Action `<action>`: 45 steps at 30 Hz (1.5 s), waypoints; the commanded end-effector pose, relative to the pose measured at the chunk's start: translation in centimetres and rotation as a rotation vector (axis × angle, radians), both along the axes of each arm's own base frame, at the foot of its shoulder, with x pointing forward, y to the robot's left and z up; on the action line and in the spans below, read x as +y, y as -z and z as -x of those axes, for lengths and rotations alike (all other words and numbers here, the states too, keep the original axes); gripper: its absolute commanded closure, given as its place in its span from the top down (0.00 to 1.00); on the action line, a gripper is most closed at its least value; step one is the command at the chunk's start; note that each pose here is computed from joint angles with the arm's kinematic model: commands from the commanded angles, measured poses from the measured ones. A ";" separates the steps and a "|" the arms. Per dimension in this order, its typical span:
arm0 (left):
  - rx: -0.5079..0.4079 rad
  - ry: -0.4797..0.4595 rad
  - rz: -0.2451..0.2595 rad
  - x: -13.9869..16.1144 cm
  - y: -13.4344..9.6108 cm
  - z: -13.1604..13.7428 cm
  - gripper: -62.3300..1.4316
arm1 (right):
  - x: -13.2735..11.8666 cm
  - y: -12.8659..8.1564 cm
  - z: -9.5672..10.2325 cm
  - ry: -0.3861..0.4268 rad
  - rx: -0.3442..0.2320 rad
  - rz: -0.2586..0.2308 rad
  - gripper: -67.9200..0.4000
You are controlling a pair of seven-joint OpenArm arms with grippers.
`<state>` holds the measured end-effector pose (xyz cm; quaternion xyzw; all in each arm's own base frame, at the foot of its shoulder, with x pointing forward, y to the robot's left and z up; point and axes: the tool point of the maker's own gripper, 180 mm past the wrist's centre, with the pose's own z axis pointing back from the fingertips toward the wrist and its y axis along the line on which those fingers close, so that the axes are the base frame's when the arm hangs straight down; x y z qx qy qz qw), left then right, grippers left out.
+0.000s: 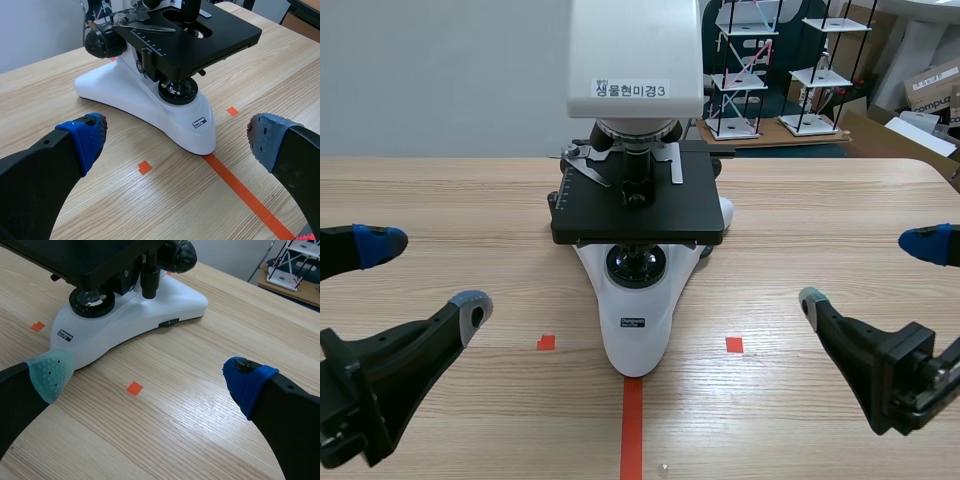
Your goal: Point at the objective lens
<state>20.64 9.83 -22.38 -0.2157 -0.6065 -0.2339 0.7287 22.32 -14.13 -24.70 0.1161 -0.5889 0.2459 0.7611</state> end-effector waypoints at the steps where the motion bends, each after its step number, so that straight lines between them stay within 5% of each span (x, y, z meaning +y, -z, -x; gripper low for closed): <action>1: -0.027 0.002 0.024 -0.3 -1.0 -0.1 0.95 | 0.1 -0.5 -0.1 -0.006 -0.015 -0.011 0.99; 37: -0.029 0.002 0.024 -0.3 -1.1 -0.1 0.95 | 0.1 -0.6 -0.1 -0.006 -0.019 -0.013 0.99; 40: -0.029 0.002 0.022 -0.3 -1.1 -0.1 0.79 | 0.1 -0.6 -0.1 -0.006 -0.019 -0.013 0.99; 45: -0.030 0.006 0.013 -0.3 -1.0 -0.1 0.16 | 0.1 -0.6 -0.1 -0.006 -0.019 -0.013 0.99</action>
